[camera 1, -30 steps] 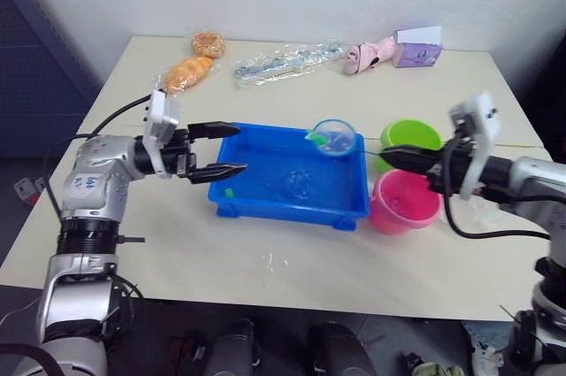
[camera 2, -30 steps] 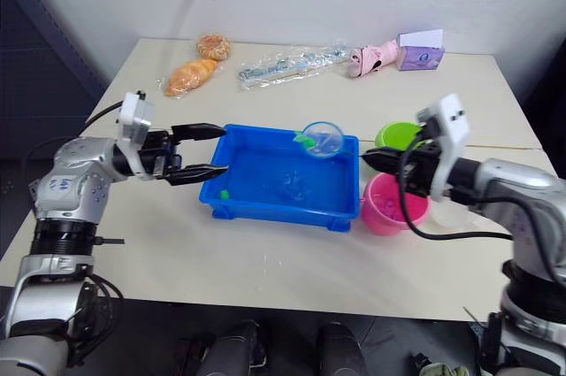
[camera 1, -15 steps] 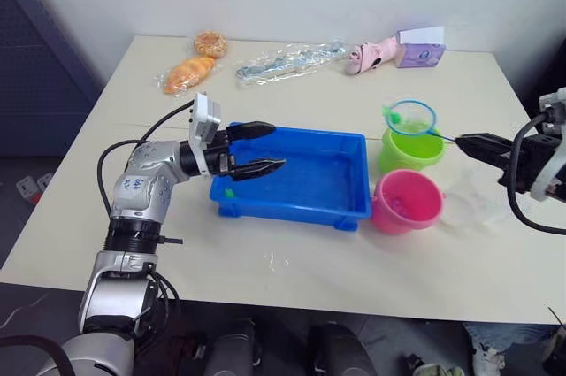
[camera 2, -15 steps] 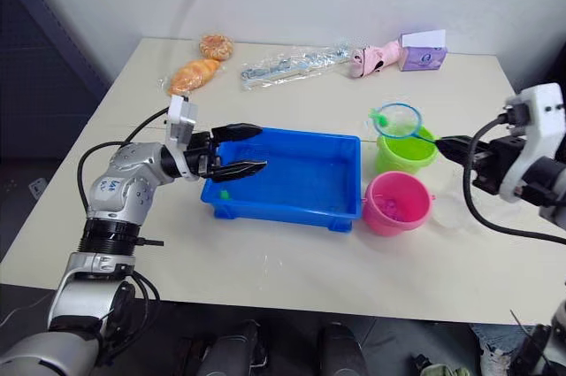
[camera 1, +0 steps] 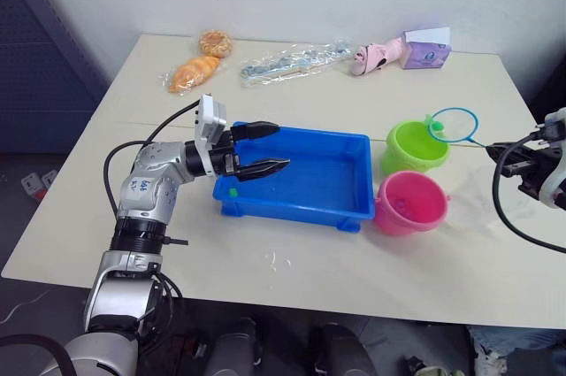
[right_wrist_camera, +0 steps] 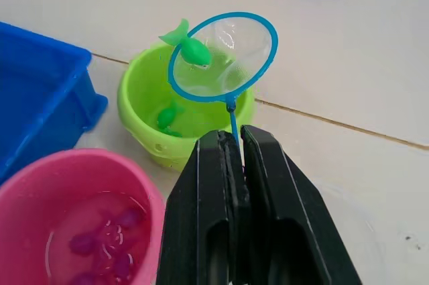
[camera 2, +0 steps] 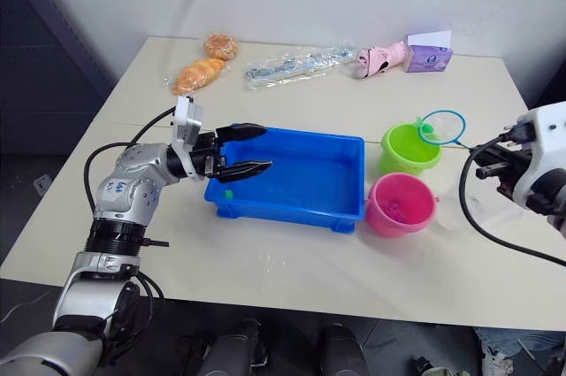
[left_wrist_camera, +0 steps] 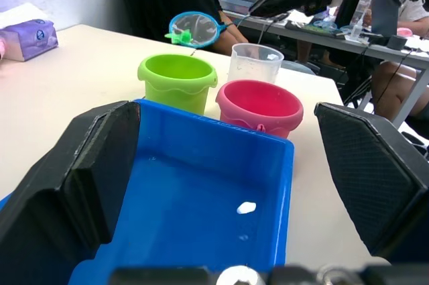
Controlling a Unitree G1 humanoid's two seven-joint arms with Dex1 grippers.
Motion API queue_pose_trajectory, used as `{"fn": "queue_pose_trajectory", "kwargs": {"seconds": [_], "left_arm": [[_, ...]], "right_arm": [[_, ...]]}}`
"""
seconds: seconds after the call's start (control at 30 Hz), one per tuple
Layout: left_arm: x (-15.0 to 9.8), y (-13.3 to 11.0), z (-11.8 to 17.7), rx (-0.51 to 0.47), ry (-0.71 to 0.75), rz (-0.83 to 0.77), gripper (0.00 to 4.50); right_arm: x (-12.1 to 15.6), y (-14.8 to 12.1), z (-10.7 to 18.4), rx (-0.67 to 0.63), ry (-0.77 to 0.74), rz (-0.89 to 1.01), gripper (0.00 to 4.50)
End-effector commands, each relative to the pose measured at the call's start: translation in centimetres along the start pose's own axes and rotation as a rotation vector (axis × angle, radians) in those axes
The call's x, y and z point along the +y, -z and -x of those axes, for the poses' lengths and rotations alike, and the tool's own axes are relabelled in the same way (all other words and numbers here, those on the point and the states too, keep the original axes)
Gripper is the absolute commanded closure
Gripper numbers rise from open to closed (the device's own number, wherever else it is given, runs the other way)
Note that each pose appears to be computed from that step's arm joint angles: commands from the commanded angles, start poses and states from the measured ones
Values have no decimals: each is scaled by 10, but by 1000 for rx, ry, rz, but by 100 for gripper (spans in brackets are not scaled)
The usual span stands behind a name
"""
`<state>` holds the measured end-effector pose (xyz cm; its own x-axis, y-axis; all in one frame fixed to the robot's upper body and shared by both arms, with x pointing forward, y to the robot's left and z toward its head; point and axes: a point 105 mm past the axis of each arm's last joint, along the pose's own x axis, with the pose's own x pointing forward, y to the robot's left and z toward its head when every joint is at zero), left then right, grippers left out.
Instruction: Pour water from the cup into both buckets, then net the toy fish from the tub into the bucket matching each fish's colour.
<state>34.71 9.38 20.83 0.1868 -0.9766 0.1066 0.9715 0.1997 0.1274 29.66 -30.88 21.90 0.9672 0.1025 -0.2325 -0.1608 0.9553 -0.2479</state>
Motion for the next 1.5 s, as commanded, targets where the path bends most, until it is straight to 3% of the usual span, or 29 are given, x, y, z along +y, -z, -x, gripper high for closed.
{"fn": "queue_pose_trajectory", "kwargs": {"seconds": [0.03, 0.37, 0.6, 1.1, 1.27, 1.37, 1.5], "left_arm": [[-2, -8, 1, -10, 8, -39, 3], [-2, -7, 0, -8, 6, -45, 3], [-2, -8, -1, -14, 8, -50, 3], [-3, -12, 1, -24, 21, -83, 3], [-3, -12, 2, -24, 19, -91, 3], [-2, -15, 14, -26, 13, -114, 3], [2, -17, 41, -1, -14, -153, 3]], "right_arm": [[-10, -9, 4, -42, 61, 207, 450], [-10, -9, -5, -128, 127, 567, 450], [3, -2, -13, -144, 72, 707, 450], [5, -3, -18, -148, 101, 1353, 450], [11, 8, -19, -145, 70, 1352, 450], [14, -25, -13, -296, 132, 1045, 450], [53, -53, -9, -442, -100, 649, 450]]}}
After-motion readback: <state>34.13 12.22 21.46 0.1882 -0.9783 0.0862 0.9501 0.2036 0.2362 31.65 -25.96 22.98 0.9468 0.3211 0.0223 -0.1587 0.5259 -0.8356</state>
